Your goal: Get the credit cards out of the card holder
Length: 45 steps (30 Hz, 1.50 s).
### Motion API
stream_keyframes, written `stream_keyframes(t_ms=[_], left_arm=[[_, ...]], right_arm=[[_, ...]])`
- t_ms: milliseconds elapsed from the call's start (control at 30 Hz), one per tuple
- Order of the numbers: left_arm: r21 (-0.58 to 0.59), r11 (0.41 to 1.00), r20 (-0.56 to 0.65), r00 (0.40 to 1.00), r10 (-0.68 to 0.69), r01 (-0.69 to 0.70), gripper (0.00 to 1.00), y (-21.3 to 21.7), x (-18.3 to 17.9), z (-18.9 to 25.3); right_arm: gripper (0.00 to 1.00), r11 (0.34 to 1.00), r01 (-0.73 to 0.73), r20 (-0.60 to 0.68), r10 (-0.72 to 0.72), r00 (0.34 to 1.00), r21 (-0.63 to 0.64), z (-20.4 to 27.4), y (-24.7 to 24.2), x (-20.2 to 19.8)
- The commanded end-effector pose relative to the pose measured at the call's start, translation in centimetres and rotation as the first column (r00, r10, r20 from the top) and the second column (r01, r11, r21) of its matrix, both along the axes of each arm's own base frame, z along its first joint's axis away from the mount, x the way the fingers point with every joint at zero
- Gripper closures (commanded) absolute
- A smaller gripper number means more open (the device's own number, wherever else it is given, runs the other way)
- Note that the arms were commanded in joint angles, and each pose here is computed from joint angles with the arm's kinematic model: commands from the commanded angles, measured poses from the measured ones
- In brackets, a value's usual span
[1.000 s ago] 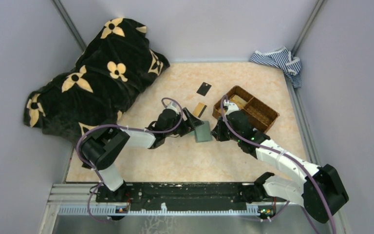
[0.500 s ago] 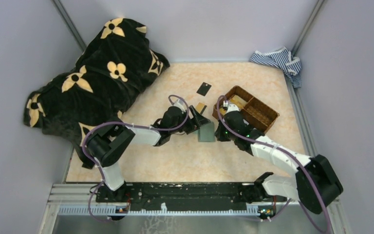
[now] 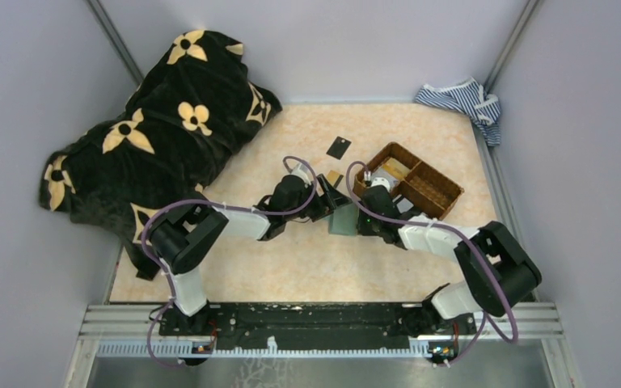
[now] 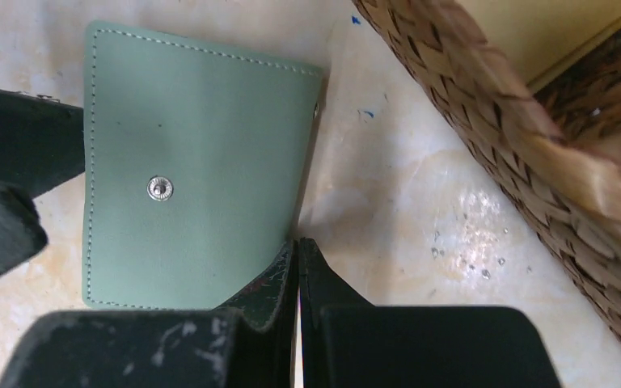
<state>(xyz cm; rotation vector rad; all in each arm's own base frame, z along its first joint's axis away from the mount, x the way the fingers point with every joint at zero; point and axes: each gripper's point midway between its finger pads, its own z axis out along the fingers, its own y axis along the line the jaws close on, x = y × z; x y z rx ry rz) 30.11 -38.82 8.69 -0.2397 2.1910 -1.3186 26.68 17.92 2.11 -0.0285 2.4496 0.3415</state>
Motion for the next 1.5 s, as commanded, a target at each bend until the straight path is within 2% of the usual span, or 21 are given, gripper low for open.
stream_keyframes(t_ms=[0, 300, 467, 1000, 1233, 1300, 1467], left_arm=[[-0.023, 0.999, 0.023, 0.999, -0.042, 0.042, 0.15, -1.3, -0.3, 0.7], [-0.029, 0.998, 0.038, 0.998, -0.055, 0.056, 0.15, -1.8, -0.6, 1.6], [-0.006, 0.999, 0.050, 0.998, -0.046, 0.047, 0.15, -1.2, -0.7, 1.9], [0.107, 0.994, 0.055, 0.998, -0.004, -0.002, 0.16, 1.9, -1.7, 2.3], [0.173, 0.985, 0.071, 0.997, -0.013, 0.000, 0.16, 3.2, -2.3, 3.2], [0.188, 0.982, 0.088, 0.996, -0.015, -0.002, 0.20, 3.3, -2.1, 3.1], [0.159, 0.987, 0.126, 0.992, -0.018, -0.002, 0.22, 2.8, -1.7, 4.1]], right_arm=[[1.00, 0.993, -0.010, 0.075, 0.001, 0.997, 0.118, 1.7, 2.0, 2.9], [1.00, 0.984, -0.070, 0.048, 0.063, 0.997, 0.161, 1.0, 4.0, 4.4], [1.00, 0.961, -0.132, 0.045, 0.125, 0.991, 0.242, 1.5, 6.8, 5.4], [1.00, 0.873, -0.271, 0.053, 0.274, 0.960, 0.406, 2.3, 14.6, 4.0], [1.00, 0.807, -0.330, 0.096, 0.326, 0.940, 0.491, 3.4, 15.6, 2.4], [1.00, 0.797, -0.339, 0.111, 0.329, 0.938, 0.500, 3.7, 15.5, 2.1], [1.00, 0.789, -0.347, 0.141, 0.321, 0.937, 0.508, 4.3, 14.4, 1.3]])
